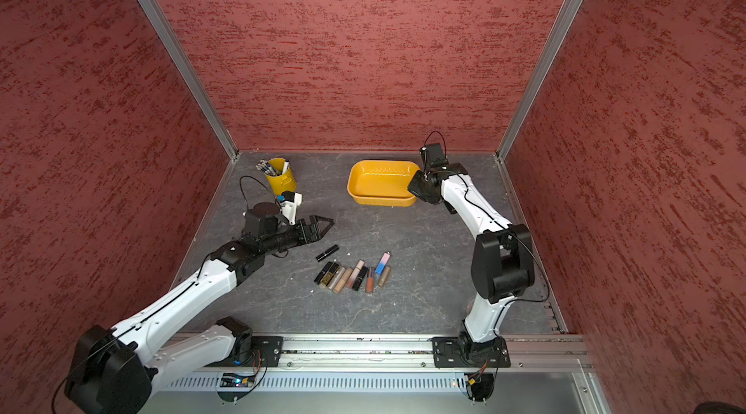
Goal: Put the lipstick into the storage box
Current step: Pick up the storage box at the center of the board, then place the storage box at the center of the board.
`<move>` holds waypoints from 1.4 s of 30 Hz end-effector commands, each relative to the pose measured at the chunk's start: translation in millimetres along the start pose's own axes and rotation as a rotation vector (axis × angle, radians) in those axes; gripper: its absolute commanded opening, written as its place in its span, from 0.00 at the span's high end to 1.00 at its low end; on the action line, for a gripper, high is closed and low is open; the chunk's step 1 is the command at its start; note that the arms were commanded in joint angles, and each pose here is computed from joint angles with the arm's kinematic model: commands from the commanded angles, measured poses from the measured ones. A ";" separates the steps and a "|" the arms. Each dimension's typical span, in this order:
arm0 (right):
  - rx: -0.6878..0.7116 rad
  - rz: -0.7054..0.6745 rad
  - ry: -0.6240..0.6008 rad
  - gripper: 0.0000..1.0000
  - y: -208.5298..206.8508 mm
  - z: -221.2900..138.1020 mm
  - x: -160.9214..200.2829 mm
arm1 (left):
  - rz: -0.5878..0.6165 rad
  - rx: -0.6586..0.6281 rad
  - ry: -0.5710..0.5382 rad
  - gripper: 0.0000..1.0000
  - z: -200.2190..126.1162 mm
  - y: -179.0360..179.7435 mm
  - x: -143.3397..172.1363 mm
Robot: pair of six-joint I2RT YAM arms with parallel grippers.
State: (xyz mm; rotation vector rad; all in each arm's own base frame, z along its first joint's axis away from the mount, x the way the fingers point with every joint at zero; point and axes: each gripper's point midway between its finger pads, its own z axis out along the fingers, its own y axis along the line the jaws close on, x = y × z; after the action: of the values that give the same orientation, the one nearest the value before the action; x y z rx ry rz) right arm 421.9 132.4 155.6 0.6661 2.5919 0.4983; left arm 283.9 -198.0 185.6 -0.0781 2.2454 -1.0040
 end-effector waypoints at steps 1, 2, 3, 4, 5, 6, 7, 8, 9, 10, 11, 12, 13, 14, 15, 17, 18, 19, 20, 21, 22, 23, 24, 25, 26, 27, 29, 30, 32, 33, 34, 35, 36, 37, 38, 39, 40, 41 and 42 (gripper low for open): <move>-0.107 0.020 -0.018 1.00 27.2 -9.1 15.6 | 0.009 -0.015 -0.022 0.00 -1.1 3.2 2.2; -0.115 0.017 -0.016 1.00 30.4 -10.4 23.5 | 0.012 -0.015 -0.025 0.00 -2.6 2.5 2.3; -0.120 0.014 -0.014 1.00 32.1 -11.5 29.8 | 0.015 -0.017 -0.027 0.00 -3.7 2.5 2.7; -0.127 0.010 -0.012 1.00 34.2 -11.9 37.5 | 0.016 -0.019 -0.029 0.00 -5.1 2.9 3.0; -0.135 0.010 -0.011 1.00 36.2 -13.0 44.5 | 0.016 -0.021 -0.030 0.00 -6.4 2.9 3.6; -0.144 0.011 -0.010 1.00 37.9 -13.6 50.4 | 0.018 -0.021 -0.032 0.00 -7.4 3.3 3.9; -0.152 0.011 -0.010 1.00 38.8 -13.4 56.5 | 0.017 -0.023 -0.032 0.00 -8.1 4.0 4.8; -0.155 0.014 -0.006 1.00 38.4 -12.5 62.9 | 0.018 -0.021 -0.036 0.00 -9.4 3.3 4.4; -0.160 0.017 -0.004 1.00 38.4 -12.0 67.6 | 0.018 -0.021 -0.036 0.00 -9.9 3.3 5.2; -0.164 0.017 0.004 1.00 38.1 -9.7 73.8 | 0.018 -0.021 -0.038 0.00 -10.6 3.7 5.4; -0.168 0.018 0.013 1.00 38.2 -7.4 79.1 | 0.016 -0.025 -0.037 0.00 -10.9 4.9 6.2; -0.172 0.018 0.021 1.00 38.1 -5.9 84.2 | 0.019 -0.021 -0.037 0.00 -11.3 3.5 6.6; -0.177 0.020 0.028 1.00 38.1 -3.5 88.9 | 0.017 -0.023 -0.035 0.00 -11.4 4.9 7.8; -0.178 0.021 0.037 1.00 36.6 -0.6 93.8 | 0.017 -0.023 -0.032 0.00 -11.4 5.4 9.0; -0.179 0.020 0.042 1.00 36.4 1.4 97.6 | 0.017 -0.025 -0.029 0.00 -11.4 5.9 10.2; -0.176 0.019 0.047 1.00 35.1 5.1 103.8 | 0.016 -0.025 -0.031 0.00 -12.1 6.7 11.1; -0.178 0.017 0.050 1.00 35.3 6.3 106.4 | 0.015 -0.025 -0.028 0.00 -12.4 7.3 12.2; -0.174 0.018 0.050 1.00 34.2 8.5 108.1 | 0.016 -0.025 -0.028 0.00 -12.7 7.5 12.6; -0.170 0.016 0.051 1.00 33.8 10.5 109.4 | 0.016 -0.026 -0.027 0.00 -12.8 7.9 13.2; -0.166 0.013 0.053 1.00 32.8 12.5 110.9 | 0.016 -0.028 -0.026 0.00 -12.7 8.9 13.8; -0.163 0.012 0.055 1.00 31.8 15.5 111.9 | 0.016 -0.030 -0.024 0.00 -12.8 9.1 14.3; -0.161 0.010 0.062 1.00 30.8 17.9 114.1 | 0.017 -0.029 -0.024 0.00 -13.5 8.4 14.0; -0.160 0.012 0.067 1.00 29.7 20.5 115.8 | 0.019 -0.030 -0.024 0.00 -13.7 8.6 14.2; -0.161 0.013 0.068 1.00 29.1 22.0 116.4 | 0.020 -0.031 -0.023 0.00 -14.0 8.8 14.6; -0.154 0.013 0.070 1.00 26.8 24.6 118.0 | 0.021 -0.032 -0.023 0.00 -14.4 9.0 14.7; -0.151 0.013 0.069 1.00 25.7 25.5 118.5 | 0.023 -0.034 -0.023 0.00 -14.6 9.5 15.1; -0.140 0.007 0.067 1.00 22.2 28.1 119.3 | 0.025 -0.036 -0.023 0.00 -14.7 10.1 15.2; -0.138 0.004 0.066 1.00 21.3 28.8 119.5 | 0.027 -0.037 -0.022 0.00 -14.5 10.5 15.6; -0.130 0.002 0.069 1.00 18.8 31.3 120.9 | 0.026 -0.039 -0.020 0.00 -13.7 11.2 16.0; -0.126 0.001 0.074 1.00 17.6 33.3 122.3 | 0.028 -0.038 -0.019 0.00 -13.2 10.8 15.9; -0.125 0.001 0.078 1.00 16.8 34.6 122.9 | 0.027 -0.039 -0.015 0.00 -12.4 11.5 16.6; -0.126 -0.002 0.082 1.00 17.0 35.3 124.1 | 0.026 -0.039 -0.015 0.00 -12.1 11.6 16.6; -0.121 -0.003 0.088 1.00 15.4 37.3 125.6 | 0.026 -0.041 -0.012 0.00 -11.4 12.3 17.1; -0.121 -0.003 0.091 1.00 14.9 38.2 126.5 | 0.025 -0.042 -0.011 0.01 -11.0 12.6 17.2; -0.120 -0.005 0.093 1.00 13.8 38.7 127.3 | 0.025 -0.042 -0.011 0.00 -11.1 12.6 17.3; -0.117 -0.007 0.093 1.00 12.3 39.4 128.0 | 0.026 -0.043 -0.010 0.00 -10.7 13.0 17.5; -0.113 -0.007 0.093 1.00 10.9 39.6 128.5 | 0.025 -0.043 -0.010 0.00 -10.7 13.0 17.5; -0.112 -0.009 0.092 1.00 10.2 39.5 128.5 | 0.025 -0.044 -0.009 0.00 -10.6 13.2 17.7; -0.107 -0.012 0.094 1.00 8.5 40.4 129.5 | 0.027 -0.045 -0.009 0.00 -10.3 13.5 17.6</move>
State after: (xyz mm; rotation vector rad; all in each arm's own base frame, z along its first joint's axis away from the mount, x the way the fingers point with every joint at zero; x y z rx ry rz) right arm 336.0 211.9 82.4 0.6340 2.6622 0.6538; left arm 268.3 -187.6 179.9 -0.0888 2.2353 -0.9591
